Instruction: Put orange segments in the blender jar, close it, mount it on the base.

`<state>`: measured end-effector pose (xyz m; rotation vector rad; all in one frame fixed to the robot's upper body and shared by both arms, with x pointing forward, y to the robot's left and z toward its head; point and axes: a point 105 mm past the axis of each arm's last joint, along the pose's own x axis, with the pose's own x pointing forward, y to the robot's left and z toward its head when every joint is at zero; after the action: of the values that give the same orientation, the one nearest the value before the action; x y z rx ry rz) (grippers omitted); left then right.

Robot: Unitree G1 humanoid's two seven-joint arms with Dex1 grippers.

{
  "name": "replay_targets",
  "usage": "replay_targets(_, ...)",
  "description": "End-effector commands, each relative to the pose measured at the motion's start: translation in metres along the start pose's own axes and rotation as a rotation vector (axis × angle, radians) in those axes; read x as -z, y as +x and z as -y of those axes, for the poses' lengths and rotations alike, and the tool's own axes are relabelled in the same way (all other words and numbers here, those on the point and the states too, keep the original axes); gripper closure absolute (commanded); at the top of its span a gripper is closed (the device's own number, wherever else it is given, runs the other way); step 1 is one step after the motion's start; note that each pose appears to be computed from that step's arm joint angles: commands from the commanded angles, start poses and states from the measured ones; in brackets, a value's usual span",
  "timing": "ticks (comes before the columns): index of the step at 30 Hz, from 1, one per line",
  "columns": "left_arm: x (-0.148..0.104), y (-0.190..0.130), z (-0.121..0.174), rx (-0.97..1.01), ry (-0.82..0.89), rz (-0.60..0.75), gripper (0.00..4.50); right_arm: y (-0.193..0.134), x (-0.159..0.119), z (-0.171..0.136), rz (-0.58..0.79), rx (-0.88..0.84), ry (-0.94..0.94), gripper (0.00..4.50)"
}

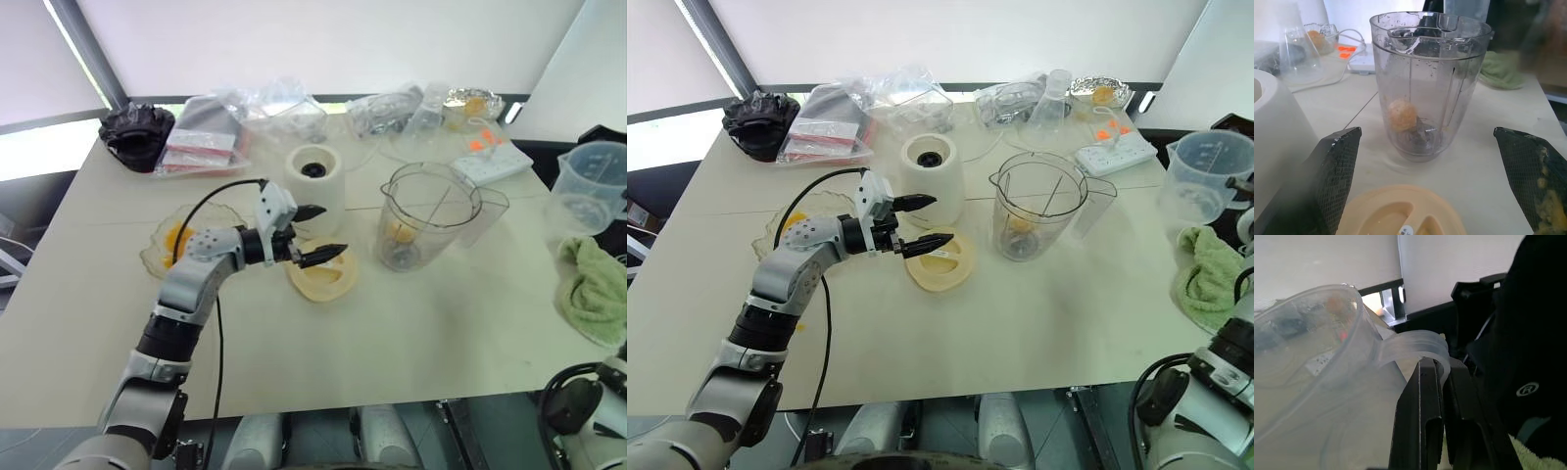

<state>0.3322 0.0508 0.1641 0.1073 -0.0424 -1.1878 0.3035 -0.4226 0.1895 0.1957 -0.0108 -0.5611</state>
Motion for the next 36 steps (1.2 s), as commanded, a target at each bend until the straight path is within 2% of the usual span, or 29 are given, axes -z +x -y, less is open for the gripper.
replay_targets(1,-0.017,-0.003,0.0,-0.001,0.043,0.036,0.0,0.002,0.015,0.004,0.017,0.021,0.079,4.44)
replay_targets(6,-0.018,-0.005,0.0,-0.005,0.044,0.031,0.0,0.008,0.039,0.002,-0.003,0.04,0.123,4.44)
replay_targets(16,-0.019,-0.008,0.001,-0.018,0.048,0.028,0.0,0.017,0.064,0.02,0.005,0.112,0.166,4.44)
replay_targets(29,-0.019,-0.006,0.001,-0.021,0.052,0.026,0.0,0.005,0.098,0.04,-0.05,0.143,0.148,4.44)
replay_targets(32,-0.019,-0.004,0.002,-0.011,0.051,0.029,0.0,0.001,0.1,0.04,-0.059,0.135,0.128,3.52)
replay_targets(33,-0.019,-0.003,0.002,-0.008,0.051,0.03,0.0,0.0,0.1,0.04,-0.061,0.135,0.124,2.91)
replay_targets(36,-0.019,-0.001,0.002,-0.002,0.051,0.03,0.0,-0.002,0.1,0.04,-0.069,0.131,0.059,1.51)
